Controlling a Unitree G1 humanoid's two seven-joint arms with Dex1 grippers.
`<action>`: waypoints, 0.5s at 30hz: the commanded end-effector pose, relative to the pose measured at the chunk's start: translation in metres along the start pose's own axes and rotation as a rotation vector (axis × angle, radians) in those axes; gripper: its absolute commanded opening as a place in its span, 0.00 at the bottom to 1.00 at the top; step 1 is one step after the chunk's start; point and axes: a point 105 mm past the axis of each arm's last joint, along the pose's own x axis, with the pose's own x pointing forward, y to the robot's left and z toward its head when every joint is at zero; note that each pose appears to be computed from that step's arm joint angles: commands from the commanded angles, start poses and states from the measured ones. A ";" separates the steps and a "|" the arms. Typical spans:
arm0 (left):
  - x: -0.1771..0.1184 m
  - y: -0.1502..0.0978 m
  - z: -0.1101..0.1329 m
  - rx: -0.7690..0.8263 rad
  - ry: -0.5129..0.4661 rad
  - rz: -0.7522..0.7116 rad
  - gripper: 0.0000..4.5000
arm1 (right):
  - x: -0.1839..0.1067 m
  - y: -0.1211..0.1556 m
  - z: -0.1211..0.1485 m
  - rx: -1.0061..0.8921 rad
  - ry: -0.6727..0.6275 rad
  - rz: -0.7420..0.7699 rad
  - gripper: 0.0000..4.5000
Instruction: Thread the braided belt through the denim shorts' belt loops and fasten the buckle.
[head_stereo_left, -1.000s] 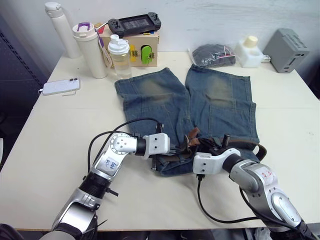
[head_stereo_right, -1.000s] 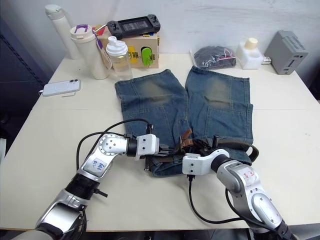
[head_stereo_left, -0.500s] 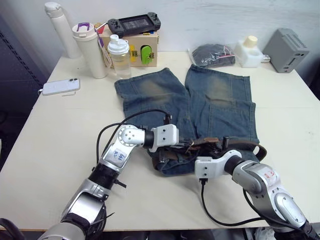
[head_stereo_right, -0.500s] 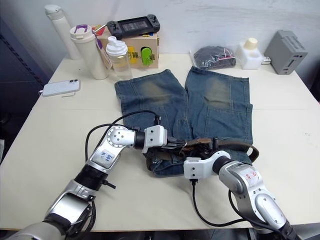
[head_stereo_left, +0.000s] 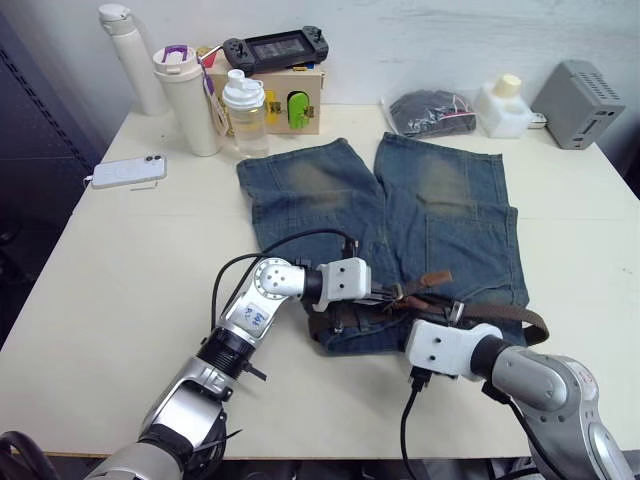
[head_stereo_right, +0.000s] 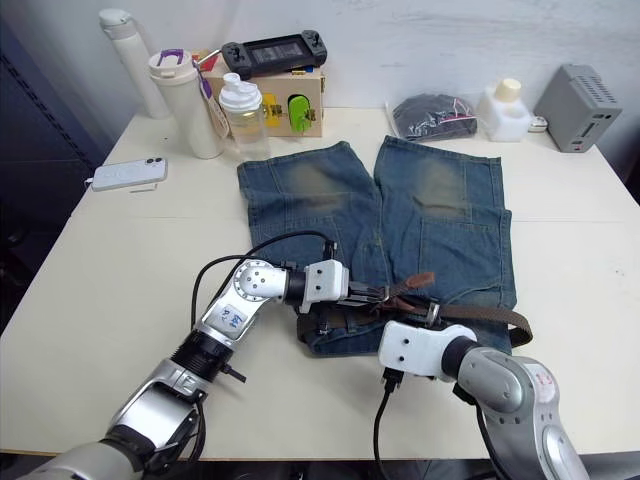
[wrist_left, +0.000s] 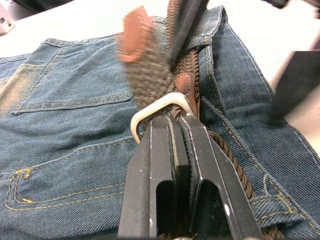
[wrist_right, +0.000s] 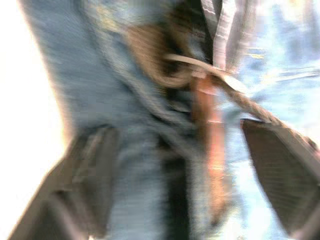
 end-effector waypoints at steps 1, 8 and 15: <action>0.007 -0.008 0.000 -0.002 -0.014 -0.019 0.00 | -0.030 -0.017 0.008 0.093 -0.043 -0.019 0.91; 0.011 -0.010 -0.001 -0.001 -0.019 -0.024 0.00 | -0.051 -0.055 0.012 0.114 -0.098 -0.106 0.91; 0.012 -0.009 0.001 0.001 -0.024 -0.022 0.00 | -0.042 -0.063 0.001 -0.071 -0.004 -0.149 0.91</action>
